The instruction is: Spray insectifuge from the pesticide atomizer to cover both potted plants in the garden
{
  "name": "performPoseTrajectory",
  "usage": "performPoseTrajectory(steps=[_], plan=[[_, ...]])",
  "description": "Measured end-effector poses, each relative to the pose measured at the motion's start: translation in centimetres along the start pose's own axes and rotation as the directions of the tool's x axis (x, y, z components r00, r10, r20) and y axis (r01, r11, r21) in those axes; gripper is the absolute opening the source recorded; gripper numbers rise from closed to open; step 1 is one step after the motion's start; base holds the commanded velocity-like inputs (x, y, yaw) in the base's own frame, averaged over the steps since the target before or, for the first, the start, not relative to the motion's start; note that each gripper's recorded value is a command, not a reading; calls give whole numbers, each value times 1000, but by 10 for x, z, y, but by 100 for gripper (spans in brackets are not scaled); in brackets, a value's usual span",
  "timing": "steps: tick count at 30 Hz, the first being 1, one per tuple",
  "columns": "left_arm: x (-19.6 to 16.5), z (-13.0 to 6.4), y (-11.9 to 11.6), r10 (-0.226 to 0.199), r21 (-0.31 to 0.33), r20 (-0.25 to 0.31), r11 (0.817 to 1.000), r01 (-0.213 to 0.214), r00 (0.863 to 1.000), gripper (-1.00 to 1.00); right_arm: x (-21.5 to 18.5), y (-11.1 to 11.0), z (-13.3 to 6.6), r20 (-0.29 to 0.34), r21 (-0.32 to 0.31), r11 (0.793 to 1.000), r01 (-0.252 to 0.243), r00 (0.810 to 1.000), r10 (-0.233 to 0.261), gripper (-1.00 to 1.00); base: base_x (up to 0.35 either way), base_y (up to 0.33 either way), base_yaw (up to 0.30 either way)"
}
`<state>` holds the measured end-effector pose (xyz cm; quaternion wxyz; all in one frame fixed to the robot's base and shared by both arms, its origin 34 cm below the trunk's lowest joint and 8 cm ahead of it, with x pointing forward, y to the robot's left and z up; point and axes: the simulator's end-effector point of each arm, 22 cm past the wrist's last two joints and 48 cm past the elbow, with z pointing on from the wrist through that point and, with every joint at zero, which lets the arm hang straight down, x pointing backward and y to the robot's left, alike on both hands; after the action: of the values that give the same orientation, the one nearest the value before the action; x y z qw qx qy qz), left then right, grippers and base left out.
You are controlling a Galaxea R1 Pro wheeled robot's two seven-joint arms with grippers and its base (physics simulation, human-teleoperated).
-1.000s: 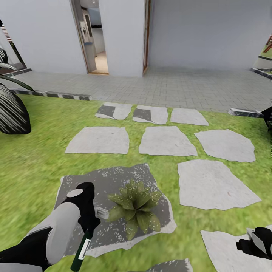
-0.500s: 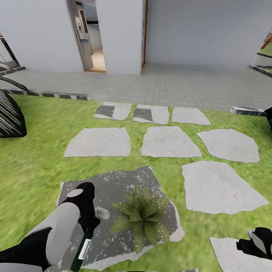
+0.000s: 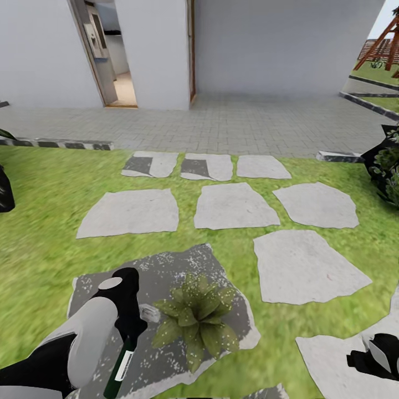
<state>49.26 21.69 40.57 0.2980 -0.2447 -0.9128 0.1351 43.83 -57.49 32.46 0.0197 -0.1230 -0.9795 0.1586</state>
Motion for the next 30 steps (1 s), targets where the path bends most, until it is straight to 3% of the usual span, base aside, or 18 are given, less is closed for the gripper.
performPoseTrajectory(steps=[10,16,18,26,30], plan=[[0,-1,1,6,-9,-5,1000,-6,1000,-100,1,16,1,-2,-17,1000,14,1000,-14,100,0,0,-2],[-21,-11,-23,51,-7,25,999,-51,998,-100,4,18,2,-8,-20,1000,10,1000,-11,100,0,0,0],[-31,-26,-19,49,-32,65,998,-47,997,-100,4,18,2,-7,-19,1000,13,1000,-13,100,0,0,0],[-31,-31,-10,40,-49,75,998,-36,996,-100,3,18,2,-7,-20,1000,14,1000,-14,100,-21,0,0],[-21,-40,15,30,-154,31,988,-25,999,-100,2,17,2,-3,-16,1000,22,1000,-22,100,-292,0,0]])
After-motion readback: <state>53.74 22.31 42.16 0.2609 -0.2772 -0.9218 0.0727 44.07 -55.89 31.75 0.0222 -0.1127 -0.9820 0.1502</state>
